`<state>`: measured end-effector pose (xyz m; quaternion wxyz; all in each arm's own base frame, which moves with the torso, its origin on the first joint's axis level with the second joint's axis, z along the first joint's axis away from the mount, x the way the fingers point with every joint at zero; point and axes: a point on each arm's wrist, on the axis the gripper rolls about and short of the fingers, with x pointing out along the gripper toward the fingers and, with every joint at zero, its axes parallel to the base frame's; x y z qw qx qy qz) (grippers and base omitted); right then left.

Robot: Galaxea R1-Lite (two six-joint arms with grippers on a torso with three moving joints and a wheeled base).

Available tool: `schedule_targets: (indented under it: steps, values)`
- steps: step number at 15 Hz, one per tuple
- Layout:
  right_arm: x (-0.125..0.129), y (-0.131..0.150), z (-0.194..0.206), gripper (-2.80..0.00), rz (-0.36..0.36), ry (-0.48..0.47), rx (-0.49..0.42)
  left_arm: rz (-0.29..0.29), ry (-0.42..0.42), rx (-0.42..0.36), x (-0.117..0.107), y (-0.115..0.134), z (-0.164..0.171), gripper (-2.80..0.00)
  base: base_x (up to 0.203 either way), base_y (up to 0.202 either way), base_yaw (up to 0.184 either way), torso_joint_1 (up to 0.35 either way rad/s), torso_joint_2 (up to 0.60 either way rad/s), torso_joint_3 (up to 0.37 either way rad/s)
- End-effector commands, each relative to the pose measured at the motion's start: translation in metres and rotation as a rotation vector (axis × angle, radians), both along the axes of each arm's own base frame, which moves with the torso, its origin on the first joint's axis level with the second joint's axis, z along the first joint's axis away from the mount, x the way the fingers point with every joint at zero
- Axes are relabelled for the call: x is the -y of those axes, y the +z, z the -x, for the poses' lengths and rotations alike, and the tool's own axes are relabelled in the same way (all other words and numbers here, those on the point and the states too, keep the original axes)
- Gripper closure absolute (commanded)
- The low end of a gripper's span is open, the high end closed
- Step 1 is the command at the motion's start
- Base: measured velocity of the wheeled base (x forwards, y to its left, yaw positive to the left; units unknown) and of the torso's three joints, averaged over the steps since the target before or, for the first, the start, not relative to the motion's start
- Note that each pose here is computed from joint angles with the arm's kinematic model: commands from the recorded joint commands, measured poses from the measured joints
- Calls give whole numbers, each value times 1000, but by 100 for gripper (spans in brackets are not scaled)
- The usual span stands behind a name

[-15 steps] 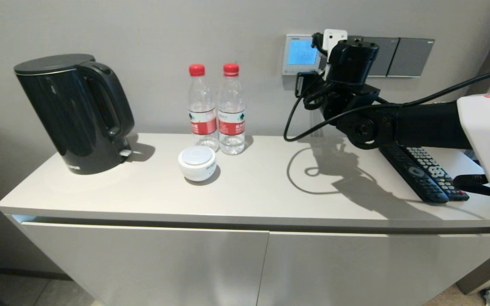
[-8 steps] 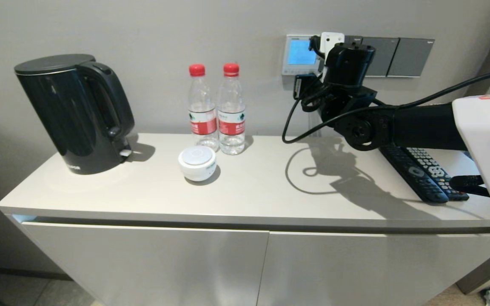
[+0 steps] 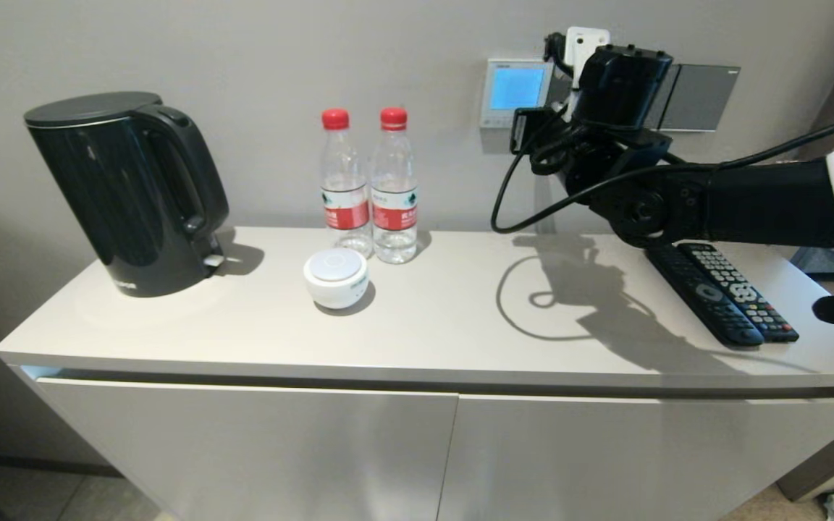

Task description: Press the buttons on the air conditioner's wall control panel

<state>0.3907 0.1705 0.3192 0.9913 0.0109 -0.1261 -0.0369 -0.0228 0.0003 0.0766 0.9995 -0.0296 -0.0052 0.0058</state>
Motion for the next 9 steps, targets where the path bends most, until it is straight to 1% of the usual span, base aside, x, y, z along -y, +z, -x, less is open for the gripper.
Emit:
schedule_targets:
  steps: [1,6,8,9]
  values:
    - [8,17,17,0,-15,-3,31,1,1,1,0,0,0,0,0,0,0,0,0,0]
    - [30,42,59,0,-30,-7,58,1,0,1,0,0,0,0,0,0,0,0,0,0]
    - [43,52,87,0,-37,-7,70,1,0,1,0,0,0,0,0,0,0,0,0,0]
    - [50,53,103,0,-36,-8,64,1,0,1,0,0,0,0,0,0,0,0,0,0]
